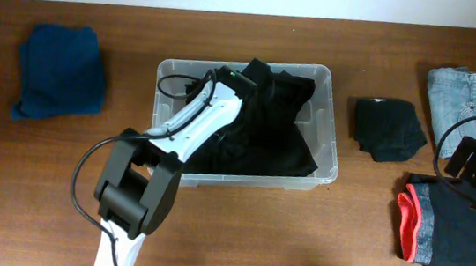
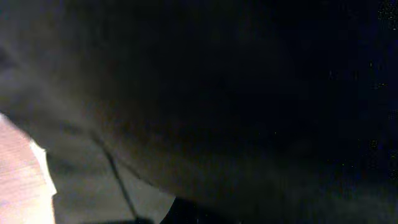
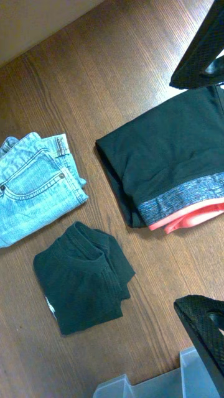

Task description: Pack container

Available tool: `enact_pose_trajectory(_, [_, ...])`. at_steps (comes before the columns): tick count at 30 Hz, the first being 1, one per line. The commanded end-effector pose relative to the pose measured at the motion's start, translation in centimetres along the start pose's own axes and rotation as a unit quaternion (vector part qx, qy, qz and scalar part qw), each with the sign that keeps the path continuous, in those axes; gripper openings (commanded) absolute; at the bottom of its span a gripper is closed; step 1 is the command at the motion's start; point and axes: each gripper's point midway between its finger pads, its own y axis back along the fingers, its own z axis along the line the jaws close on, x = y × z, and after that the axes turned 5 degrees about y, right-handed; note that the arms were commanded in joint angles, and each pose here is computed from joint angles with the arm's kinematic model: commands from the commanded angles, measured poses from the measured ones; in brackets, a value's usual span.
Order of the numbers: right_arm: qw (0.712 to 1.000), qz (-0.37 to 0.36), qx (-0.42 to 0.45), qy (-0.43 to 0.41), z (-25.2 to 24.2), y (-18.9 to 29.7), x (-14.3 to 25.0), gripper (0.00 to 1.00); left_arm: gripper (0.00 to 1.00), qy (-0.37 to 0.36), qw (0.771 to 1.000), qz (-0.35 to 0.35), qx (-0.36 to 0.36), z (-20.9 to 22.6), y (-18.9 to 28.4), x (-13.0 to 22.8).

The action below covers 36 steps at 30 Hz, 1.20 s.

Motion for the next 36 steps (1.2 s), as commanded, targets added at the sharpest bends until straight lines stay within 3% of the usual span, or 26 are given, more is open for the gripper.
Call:
enact_pose_trajectory(1, [1.0, -0.008, 0.001, -0.006, -0.1, 0.4, -0.4, 0.98, 0.01, 0.006, 1.0, 0.029, -0.002, 0.2, -1.8, 0.9])
enact_pose_trajectory(13, [1.0, -0.008, 0.001, -0.006, -0.1, 0.4, -0.4, 0.98, 0.01, 0.025, 0.993, 0.104, -0.06, 5.2, -1.7, 3.7])
enact_pose_trajectory(22, [1.0, -0.008, 0.001, -0.006, -0.1, 0.4, -0.4, 0.98, 0.01, 0.03, 0.992, 0.102, -0.072, 6.2, -1.5, 3.6])
enact_pose_trajectory(30, [1.0, -0.008, 0.001, -0.006, -0.1, 0.4, -0.4, 0.98, 0.01, 0.033, 0.998, 0.027, -0.042, 5.0, 3.0, 0.9])
enact_pose_trajectory(36, [1.0, -0.008, 0.001, -0.006, -0.1, 0.4, -0.4, 0.98, 0.0, 0.046, 0.996, -0.039, 0.071, 1.3, 5.5, -2.0])
